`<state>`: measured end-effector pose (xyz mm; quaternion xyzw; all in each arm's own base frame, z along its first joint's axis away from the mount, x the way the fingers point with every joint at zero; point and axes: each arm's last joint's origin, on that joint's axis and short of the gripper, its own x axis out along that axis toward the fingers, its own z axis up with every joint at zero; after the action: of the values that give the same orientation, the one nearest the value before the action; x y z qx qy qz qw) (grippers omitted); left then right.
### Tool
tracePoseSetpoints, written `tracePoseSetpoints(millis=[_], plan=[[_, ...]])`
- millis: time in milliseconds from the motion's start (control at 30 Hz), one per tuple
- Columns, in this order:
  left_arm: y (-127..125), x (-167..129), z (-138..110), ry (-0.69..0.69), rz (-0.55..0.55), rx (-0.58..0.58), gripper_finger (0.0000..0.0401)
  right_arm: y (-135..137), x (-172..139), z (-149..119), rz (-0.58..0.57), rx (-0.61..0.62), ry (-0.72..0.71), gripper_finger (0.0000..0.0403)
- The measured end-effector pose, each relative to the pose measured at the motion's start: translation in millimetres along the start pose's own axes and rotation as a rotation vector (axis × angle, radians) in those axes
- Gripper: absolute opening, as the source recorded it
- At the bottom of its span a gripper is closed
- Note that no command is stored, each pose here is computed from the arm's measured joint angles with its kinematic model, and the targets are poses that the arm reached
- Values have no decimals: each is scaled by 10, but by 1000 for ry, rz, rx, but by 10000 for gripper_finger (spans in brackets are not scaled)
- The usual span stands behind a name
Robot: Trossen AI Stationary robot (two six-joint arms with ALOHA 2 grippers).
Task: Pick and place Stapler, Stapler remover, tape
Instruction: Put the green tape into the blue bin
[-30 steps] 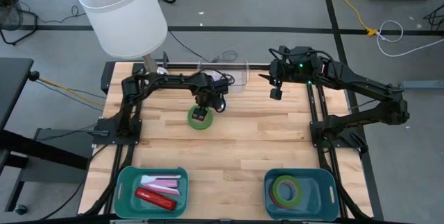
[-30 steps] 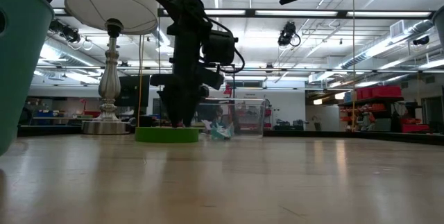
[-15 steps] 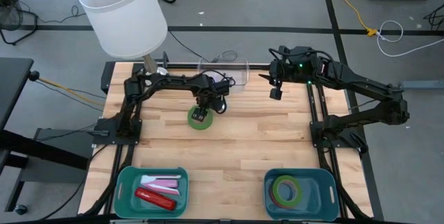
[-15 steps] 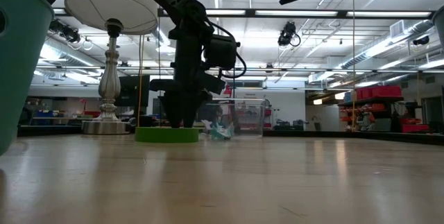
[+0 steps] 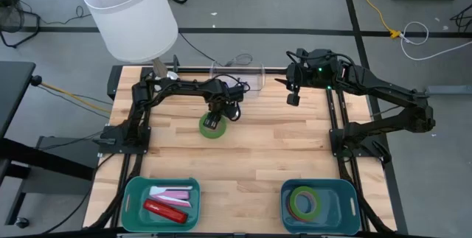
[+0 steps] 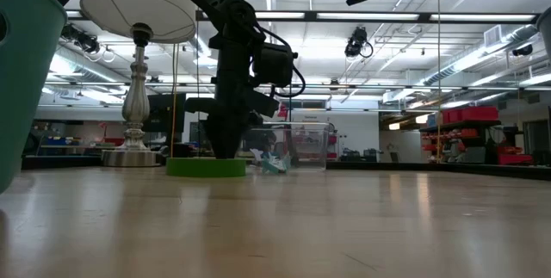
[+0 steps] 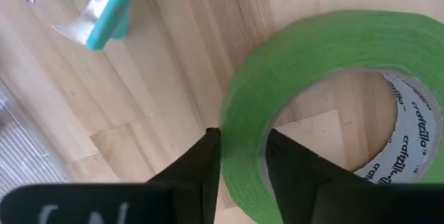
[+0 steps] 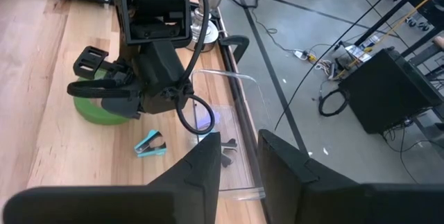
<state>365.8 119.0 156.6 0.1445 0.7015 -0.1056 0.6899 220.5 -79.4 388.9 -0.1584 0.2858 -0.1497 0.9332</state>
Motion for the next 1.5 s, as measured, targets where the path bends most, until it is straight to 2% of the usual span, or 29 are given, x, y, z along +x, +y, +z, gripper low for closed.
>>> tracePoseSetpoints(millis=[133,567,800,1200,1500], plan=[[0,0,0,0,0,0,102,-1,0,0,-1,0,-1,97],[-22,-2,-20,23,-18,-5,98,-1,0,0,0,0,-1,97],[-55,-111,-7,60,-46,8,100,0,0,1,0,0,-1,98],[104,-513,160,-55,42,0,101,-1,0,1,0,0,-1,97],[288,-1098,298,-228,176,-20,101,-6,-6,0,-17,-11,4,98]])
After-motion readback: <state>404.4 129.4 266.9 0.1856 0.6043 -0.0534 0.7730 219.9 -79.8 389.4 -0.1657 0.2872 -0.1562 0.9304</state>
